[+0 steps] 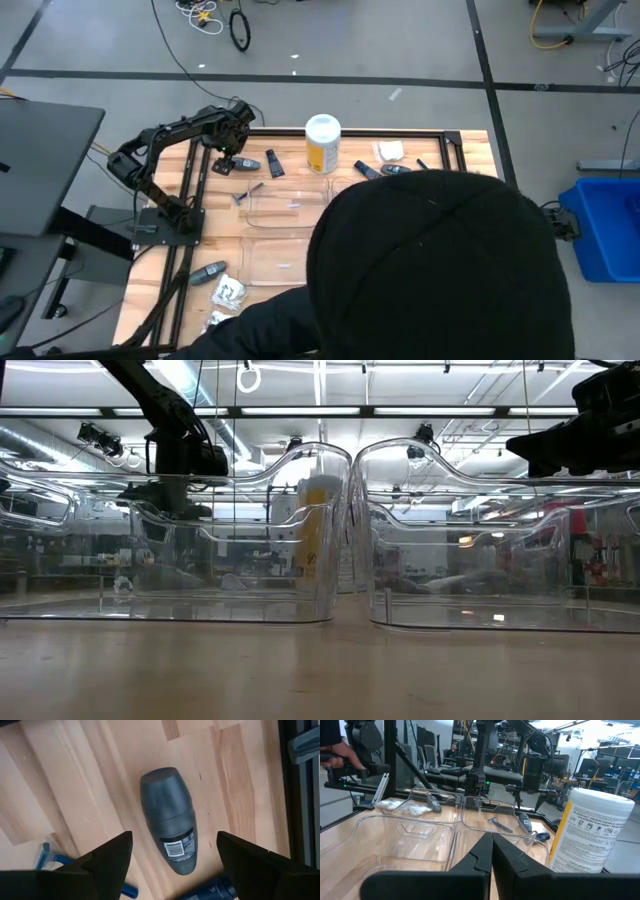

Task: Pick & Place Travel size toiletries
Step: Put the top left black deodorant into the top left transparent bin

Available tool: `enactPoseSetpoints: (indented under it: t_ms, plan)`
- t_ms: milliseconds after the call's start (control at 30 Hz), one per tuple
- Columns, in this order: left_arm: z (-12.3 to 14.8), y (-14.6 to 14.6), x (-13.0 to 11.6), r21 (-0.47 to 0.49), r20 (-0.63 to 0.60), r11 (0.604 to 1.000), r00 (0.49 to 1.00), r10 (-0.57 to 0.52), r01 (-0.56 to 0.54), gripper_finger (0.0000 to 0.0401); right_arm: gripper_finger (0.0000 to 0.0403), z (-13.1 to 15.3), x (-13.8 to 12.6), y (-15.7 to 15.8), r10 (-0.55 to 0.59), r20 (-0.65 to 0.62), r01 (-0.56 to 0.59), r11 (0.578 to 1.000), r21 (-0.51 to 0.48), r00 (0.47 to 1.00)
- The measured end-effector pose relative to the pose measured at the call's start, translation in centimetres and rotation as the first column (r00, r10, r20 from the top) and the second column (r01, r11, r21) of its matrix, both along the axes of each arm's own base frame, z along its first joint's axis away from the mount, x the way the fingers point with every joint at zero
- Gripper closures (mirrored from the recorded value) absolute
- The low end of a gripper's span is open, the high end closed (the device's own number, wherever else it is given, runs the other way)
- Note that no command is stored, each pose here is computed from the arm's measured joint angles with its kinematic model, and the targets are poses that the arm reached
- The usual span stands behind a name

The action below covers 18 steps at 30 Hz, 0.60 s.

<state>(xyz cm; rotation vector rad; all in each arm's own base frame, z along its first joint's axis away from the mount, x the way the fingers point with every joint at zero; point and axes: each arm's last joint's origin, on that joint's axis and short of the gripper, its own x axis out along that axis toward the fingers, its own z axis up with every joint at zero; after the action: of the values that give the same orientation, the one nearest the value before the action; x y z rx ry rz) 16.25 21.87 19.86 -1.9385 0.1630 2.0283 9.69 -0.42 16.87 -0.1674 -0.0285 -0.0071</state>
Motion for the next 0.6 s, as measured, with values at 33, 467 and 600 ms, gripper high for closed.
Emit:
enactPoseSetpoints:
  t_ms: [33, 467, 600]
  plan:
    - [0.0, 0.0, 0.0, -0.001, -0.003, 1.000, 1.000, 0.001, -0.001, 0.0104, 0.0390, 0.0, 0.0, 0.0, 0.000, -0.001, 0.000, 1.000, 0.000, 1.000]
    - [-3.2, -0.4, -0.2, 0.050, 0.084, 0.997, 0.995, 0.047, -0.052, 0.0104, 0.0390, 0.0, 0.0, 0.0, 0.000, -0.001, 0.000, 1.000, 0.000, 1.000]
    - [-3.6, -0.6, -0.3, 0.041, 0.085, 0.998, 0.995, 0.050, -0.054, 0.0104, 0.0390, 0.0, 0.0, 0.0, 0.000, 0.000, 0.000, 1.000, 0.000, 1.000]
